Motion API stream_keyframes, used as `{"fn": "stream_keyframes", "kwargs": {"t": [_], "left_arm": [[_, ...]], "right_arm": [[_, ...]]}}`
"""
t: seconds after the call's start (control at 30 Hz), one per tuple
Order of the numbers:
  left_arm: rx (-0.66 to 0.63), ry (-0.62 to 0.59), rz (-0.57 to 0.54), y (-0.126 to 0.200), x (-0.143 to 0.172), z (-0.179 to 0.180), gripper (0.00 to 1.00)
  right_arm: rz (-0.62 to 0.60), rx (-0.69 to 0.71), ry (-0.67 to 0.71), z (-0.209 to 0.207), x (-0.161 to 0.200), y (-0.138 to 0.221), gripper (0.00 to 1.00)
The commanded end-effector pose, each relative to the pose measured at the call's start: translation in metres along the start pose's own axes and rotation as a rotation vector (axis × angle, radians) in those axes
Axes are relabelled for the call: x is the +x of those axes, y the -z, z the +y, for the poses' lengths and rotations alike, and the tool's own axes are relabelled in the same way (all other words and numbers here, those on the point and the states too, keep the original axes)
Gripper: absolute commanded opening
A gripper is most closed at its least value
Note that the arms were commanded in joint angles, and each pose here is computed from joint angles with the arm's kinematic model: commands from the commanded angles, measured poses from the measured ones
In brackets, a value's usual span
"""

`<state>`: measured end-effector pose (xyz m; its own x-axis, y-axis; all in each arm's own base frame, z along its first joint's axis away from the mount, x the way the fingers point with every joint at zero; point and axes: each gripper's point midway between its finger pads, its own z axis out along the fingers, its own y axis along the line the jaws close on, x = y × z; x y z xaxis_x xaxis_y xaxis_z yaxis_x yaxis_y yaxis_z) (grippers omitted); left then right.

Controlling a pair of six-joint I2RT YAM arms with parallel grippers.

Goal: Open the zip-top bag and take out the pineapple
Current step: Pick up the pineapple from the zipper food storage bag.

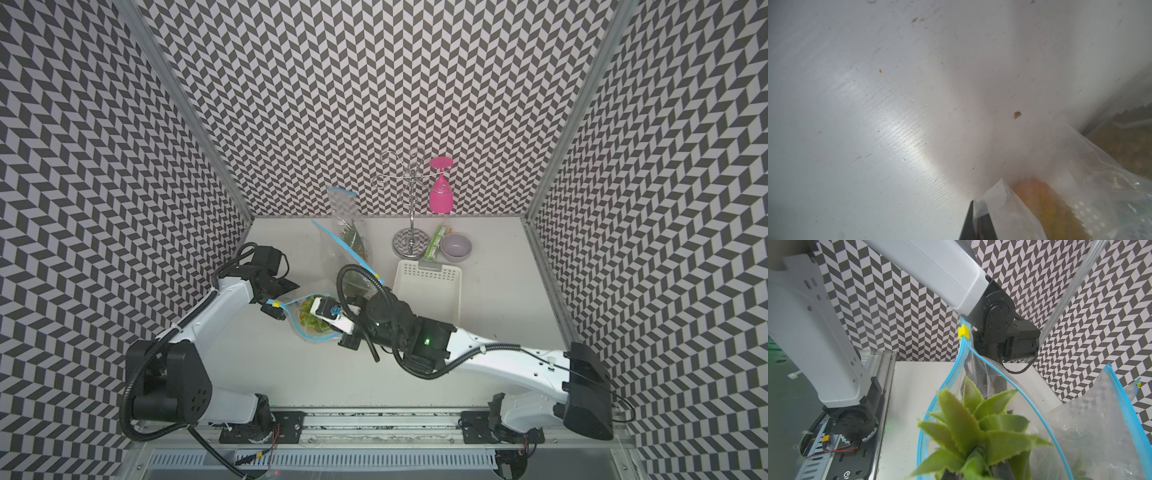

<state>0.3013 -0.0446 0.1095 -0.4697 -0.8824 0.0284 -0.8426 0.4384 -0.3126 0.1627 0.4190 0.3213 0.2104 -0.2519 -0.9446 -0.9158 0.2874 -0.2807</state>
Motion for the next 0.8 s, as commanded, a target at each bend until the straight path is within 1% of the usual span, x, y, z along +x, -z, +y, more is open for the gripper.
{"fn": "stream_keyframes", "kwargs": {"t": [0.0,0.07,0.1,0.13,0.17,0.2,0.23,0.27,0.3,0.33,0.4,0.5,0.6,0.67,0.77], "left_arm": [[-0.026,0.019,-0.162,0.001,-0.042,-0.004,0.0],[-0.012,-0.013,-0.144,0.0,-0.037,-0.011,0.0],[0.006,-0.039,-0.143,0.002,-0.035,-0.018,0.0],[0.024,-0.059,-0.151,0.007,-0.033,-0.025,0.12],[0.047,-0.072,-0.167,0.014,-0.033,-0.03,0.3],[0.079,-0.086,-0.188,0.025,-0.032,-0.037,0.53],[0.118,-0.092,-0.207,0.037,-0.031,-0.043,0.7],[0.146,-0.09,-0.226,0.049,-0.032,-0.046,0.84],[0.168,-0.083,-0.244,0.064,-0.032,-0.048,0.93],[0.179,-0.071,-0.267,0.079,-0.033,-0.049,0.97],[0.213,-0.048,-0.312,0.109,-0.031,-0.05,0.98],[0.313,0.021,-0.38,0.156,-0.029,-0.052,1.0],[0.405,0.062,-0.48,0.205,-0.034,-0.054,1.0],[0.518,0.019,-0.515,0.233,-0.031,-0.067,0.98],[0.724,-0.096,-0.517,0.258,-0.014,-0.09,0.94]], "right_arm": [[-0.461,0.043,-0.027,-0.026,-0.14,0.065,0.0],[-0.418,0.081,-0.074,-0.035,-0.134,0.051,0.0],[-0.392,0.102,-0.118,-0.043,-0.13,0.042,0.0],[-0.376,0.141,-0.178,-0.056,-0.127,0.035,0.0],[-0.365,0.179,-0.242,-0.069,-0.125,0.03,0.0],[-0.358,0.21,-0.312,-0.085,-0.123,0.026,0.0],[-0.367,0.243,-0.387,-0.101,-0.124,0.025,0.0],[-0.376,0.272,-0.441,-0.114,-0.125,0.025,0.0],[-0.382,0.287,-0.491,-0.126,-0.126,0.024,0.0],[-0.391,0.298,-0.549,-0.137,-0.129,0.024,0.0],[-0.404,0.307,-0.632,-0.153,-0.137,0.023,0.0],[-0.41,0.351,-0.737,-0.173,-0.146,0.024,0.0],[-0.418,0.419,-0.836,-0.198,-0.151,0.03,0.0],[-0.437,0.444,-0.925,-0.216,-0.15,0.037,0.0],[-0.467,0.466,-1.053,-0.243,-0.149,0.048,0.0]]}}
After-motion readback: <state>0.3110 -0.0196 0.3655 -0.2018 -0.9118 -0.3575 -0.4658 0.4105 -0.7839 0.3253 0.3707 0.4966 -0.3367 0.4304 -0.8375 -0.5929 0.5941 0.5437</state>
